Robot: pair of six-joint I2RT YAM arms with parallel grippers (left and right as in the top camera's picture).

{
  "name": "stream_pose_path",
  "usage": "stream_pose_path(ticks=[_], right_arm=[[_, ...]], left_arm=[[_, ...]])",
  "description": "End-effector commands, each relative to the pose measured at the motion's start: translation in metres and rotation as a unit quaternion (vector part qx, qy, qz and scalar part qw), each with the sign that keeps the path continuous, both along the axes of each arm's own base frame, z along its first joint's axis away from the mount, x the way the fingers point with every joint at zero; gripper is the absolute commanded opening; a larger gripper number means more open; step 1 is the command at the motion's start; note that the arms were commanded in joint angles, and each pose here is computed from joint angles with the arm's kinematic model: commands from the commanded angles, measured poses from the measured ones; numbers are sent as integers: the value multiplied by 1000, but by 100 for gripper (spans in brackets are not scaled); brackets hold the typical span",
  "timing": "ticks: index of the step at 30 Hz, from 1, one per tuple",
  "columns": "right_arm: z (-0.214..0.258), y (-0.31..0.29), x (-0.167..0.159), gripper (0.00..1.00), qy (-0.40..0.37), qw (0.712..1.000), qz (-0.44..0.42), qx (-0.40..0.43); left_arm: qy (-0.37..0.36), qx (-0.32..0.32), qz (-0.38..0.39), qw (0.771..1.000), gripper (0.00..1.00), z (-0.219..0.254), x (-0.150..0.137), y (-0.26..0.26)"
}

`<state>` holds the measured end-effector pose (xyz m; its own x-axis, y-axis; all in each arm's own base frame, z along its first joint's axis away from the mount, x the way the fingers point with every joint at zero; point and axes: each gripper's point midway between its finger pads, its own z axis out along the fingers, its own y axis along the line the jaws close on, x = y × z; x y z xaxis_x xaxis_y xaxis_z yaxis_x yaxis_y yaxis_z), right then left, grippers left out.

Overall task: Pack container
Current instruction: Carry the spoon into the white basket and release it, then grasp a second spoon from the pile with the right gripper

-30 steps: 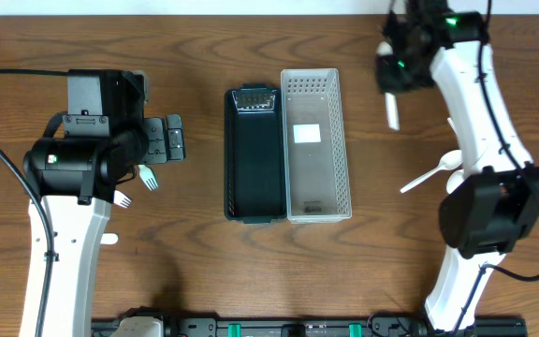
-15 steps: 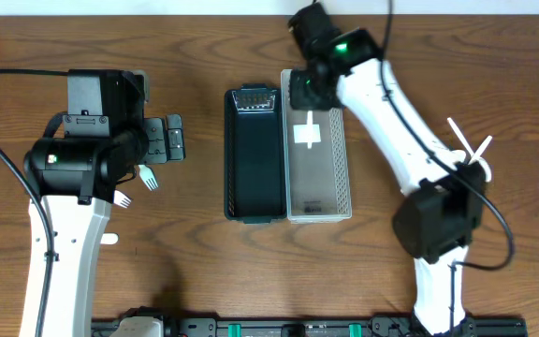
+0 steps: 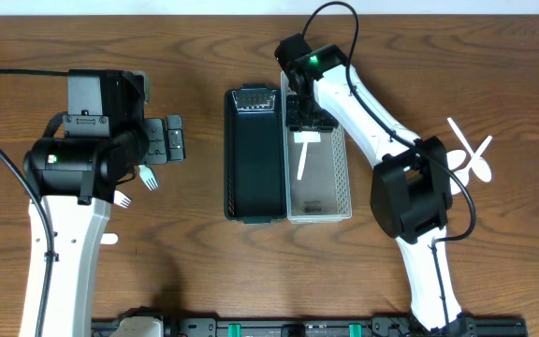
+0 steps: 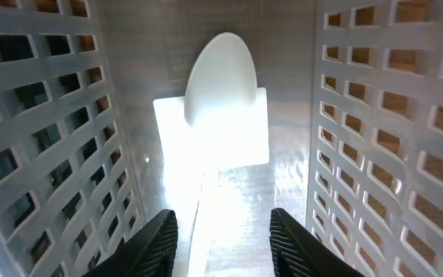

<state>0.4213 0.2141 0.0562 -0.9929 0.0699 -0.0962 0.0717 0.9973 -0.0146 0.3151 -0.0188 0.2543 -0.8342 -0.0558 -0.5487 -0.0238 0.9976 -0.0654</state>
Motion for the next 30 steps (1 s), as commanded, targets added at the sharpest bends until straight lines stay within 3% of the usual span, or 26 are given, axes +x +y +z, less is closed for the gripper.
stream_pose_path(ticks=[1,5,7,9,14,16,19,30], right_arm=[[24,-8,9,42,-27,1000,4,5],[80,-37,29,43,-88,995,-24,25],[120,-67,38,54,-132,989,-56,34],[157,-104,41,57,-170,980,-97,42],[204,-212,15,57,-189,943,-271,45],[199,-247,-4,59,-159,927,-337,36],[172,-282,-33,73,-89,900,-427,18],[37,-280,-74,68,34,864,-503,-14]], left_arm=[[2,4,8,1000,98,-1,0,3],[2,4,8,1000,98,0,0,3],[2,4,8,1000,98,-1,0,3],[2,4,8,1000,98,-1,0,3],[2,4,8,1000,98,0,0,3],[2,4,8,1000,98,0,0,3],[2,4,8,1000,98,0,0,3],[2,4,8,1000,98,-1,0,3]])
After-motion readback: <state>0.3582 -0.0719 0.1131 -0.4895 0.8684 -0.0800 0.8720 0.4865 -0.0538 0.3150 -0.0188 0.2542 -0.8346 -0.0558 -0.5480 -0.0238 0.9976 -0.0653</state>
